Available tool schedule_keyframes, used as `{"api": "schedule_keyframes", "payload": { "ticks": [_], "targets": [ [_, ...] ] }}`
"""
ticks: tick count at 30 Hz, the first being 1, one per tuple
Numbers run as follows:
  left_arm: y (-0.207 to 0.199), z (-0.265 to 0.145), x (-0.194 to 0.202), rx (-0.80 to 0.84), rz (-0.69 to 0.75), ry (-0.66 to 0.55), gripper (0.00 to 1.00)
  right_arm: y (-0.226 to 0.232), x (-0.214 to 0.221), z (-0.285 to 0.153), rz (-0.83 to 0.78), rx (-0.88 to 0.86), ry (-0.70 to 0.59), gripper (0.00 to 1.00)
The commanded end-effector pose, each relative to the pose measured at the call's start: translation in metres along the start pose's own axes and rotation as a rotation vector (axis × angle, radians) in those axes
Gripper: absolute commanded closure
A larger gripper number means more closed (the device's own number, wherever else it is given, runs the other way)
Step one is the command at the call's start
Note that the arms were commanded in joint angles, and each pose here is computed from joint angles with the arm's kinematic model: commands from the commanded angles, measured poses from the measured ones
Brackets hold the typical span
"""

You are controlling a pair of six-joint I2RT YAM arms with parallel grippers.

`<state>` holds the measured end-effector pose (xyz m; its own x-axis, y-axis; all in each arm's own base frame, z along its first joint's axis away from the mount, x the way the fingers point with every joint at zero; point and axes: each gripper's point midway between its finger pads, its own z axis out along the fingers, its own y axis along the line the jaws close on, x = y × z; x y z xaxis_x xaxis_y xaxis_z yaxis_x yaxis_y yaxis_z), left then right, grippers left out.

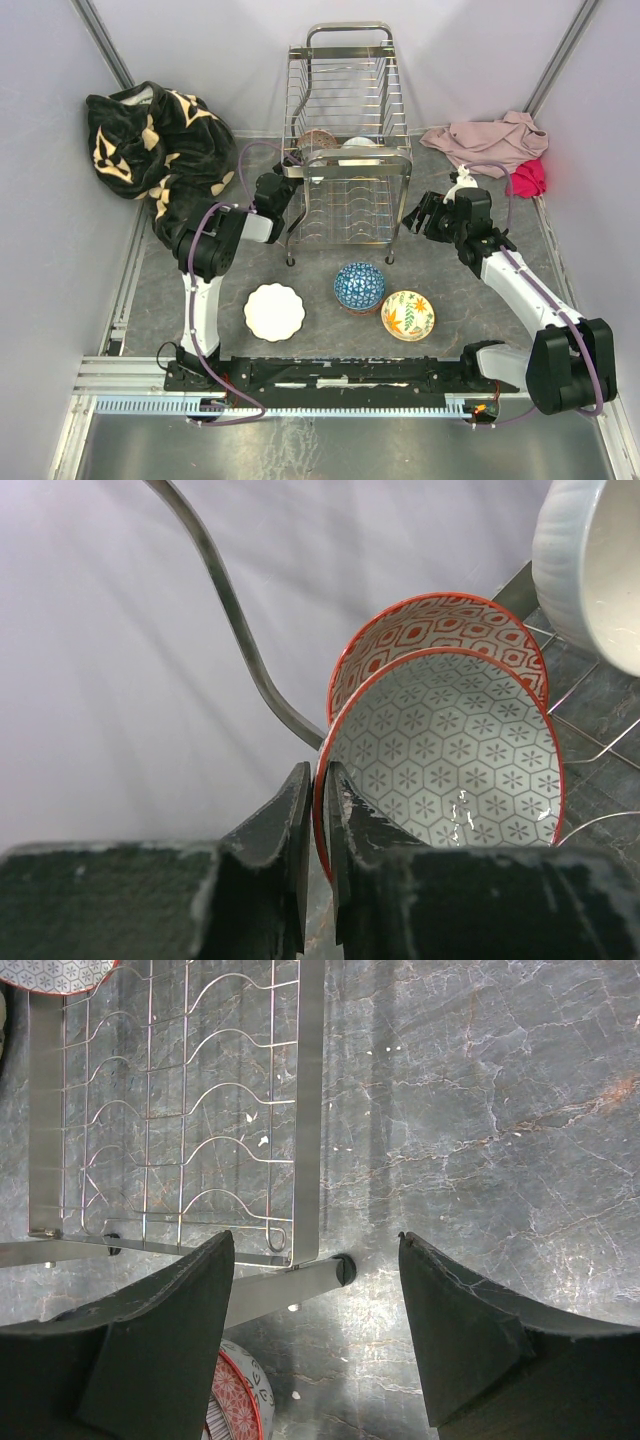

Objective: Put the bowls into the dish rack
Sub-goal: Place the bowl in the dish rack.

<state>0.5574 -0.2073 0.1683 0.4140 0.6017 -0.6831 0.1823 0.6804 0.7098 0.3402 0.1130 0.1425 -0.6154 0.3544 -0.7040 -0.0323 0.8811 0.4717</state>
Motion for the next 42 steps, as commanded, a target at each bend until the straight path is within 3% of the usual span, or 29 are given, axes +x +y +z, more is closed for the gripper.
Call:
{"api": "schedule_keyframes", "payload": {
  "ticks": [1, 10, 16, 30, 33, 36, 42],
  "targets": [
    [0.022, 0.001, -0.029, -0.037, -0.045, -0.080, 0.80, 0.007, -0.009, 0.001, -0.013, -0.028, -0.033, 0.26],
    [0.006, 0.001, -0.036, 0.000, -0.037, -0.094, 0.82, 0.007, -0.009, 0.002, -0.012, -0.025, -0.031, 0.26],
    [-0.001, 0.001, -0.044, 0.005, -0.036, -0.109, 0.77, 0.007, -0.010, 0.002, -0.012, -0.024, -0.032, 0.26],
    [0.018, -0.003, -0.046, -0.097, -0.060, -0.098, 0.29, 0.007, -0.010, 0.001, -0.012, -0.025, -0.031, 0.26],
    [0.026, -0.002, -0.044, -0.133, -0.070, -0.086, 0.06, 0.008, -0.010, 0.000, -0.012, -0.028, -0.030, 0.26],
    [0.037, 0.000, -0.040, -0.164, -0.108, -0.077, 0.00, 0.008, -0.011, 0.000, -0.013, -0.029, -0.032, 0.25],
    [0.052, 0.004, -0.035, -0.180, -0.184, -0.056, 0.01, 0.009, -0.010, -0.001, -0.012, -0.032, -0.031, 0.26]
  ]
}}
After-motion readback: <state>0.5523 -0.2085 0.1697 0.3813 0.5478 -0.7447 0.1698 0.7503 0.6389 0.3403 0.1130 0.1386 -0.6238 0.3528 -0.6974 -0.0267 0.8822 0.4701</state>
